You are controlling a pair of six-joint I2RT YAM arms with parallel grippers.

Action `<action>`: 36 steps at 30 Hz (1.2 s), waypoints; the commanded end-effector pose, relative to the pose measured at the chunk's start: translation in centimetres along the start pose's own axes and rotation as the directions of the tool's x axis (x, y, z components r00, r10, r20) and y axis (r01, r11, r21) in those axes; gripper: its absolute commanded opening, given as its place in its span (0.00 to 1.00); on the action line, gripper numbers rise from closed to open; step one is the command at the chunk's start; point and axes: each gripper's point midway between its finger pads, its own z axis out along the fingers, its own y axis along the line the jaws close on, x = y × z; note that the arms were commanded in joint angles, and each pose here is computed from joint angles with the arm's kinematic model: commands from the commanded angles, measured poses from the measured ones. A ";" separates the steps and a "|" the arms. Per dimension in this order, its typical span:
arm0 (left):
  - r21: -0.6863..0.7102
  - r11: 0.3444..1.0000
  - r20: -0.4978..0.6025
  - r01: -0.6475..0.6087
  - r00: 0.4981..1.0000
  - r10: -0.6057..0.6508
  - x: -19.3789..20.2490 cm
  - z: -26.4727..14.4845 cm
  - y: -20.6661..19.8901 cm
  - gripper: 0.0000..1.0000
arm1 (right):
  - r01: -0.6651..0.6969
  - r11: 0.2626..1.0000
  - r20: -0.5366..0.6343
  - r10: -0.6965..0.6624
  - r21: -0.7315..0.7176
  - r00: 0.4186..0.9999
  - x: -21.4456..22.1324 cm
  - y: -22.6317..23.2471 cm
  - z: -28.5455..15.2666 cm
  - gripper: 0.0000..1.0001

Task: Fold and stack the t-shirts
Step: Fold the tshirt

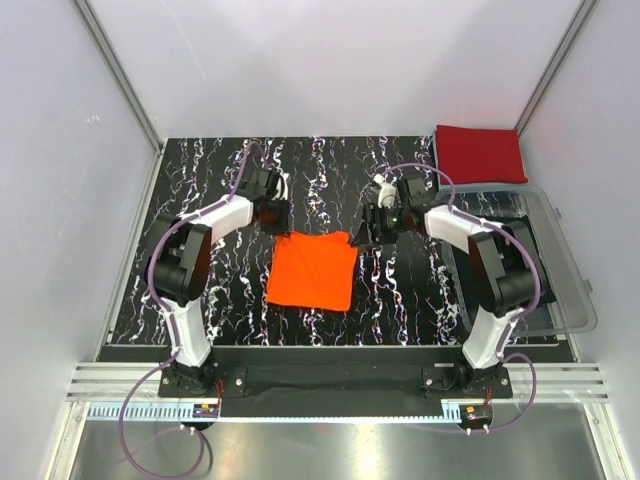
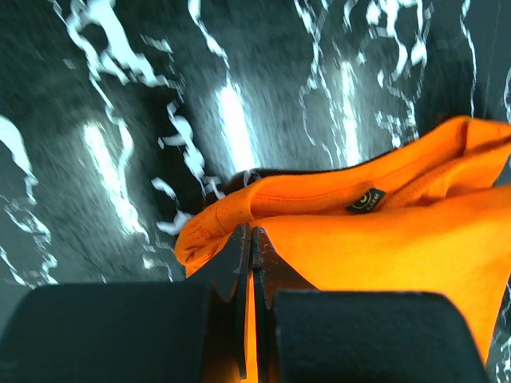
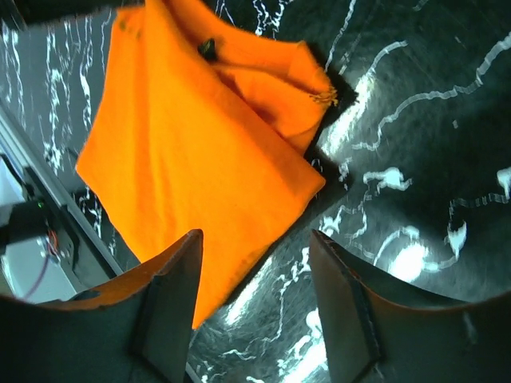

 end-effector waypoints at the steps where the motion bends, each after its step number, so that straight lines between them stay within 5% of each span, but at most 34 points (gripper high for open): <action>1: 0.013 1.000 0.047 -0.016 0.999 0.016 -2.5 -0.1 0.0 0.00 | 0.068 0.994 -0.088 -0.076 -0.083 0.993 0.5 0.4 0.8 0.65; 21: 0.023 0.999 0.013 -0.022 1.000 0.022 -2.0 1.5 0.2 0.00 | 0.163 0.963 -0.151 -0.197 -0.213 0.969 0.4 -1.2 4.6 0.61; 25: 0.027 0.999 0.012 -0.017 1.000 0.016 -2.2 1.7 0.1 0.00 | 0.169 0.963 -0.144 -0.201 -0.208 0.969 0.0 -1.2 4.7 0.50; 30: 0.024 1.000 0.033 -0.007 0.999 0.006 -2.6 0.8 -0.1 0.00 | 0.197 0.960 -0.126 -0.224 -0.198 0.966 -0.6 -0.2 4.2 0.02; 36: -0.012 0.999 0.147 0.030 0.989 -0.028 -4.3 -3.7 -0.4 0.00 | 0.319 0.946 -0.086 -0.323 -0.063 0.942 -1.3 2.1 2.5 0.00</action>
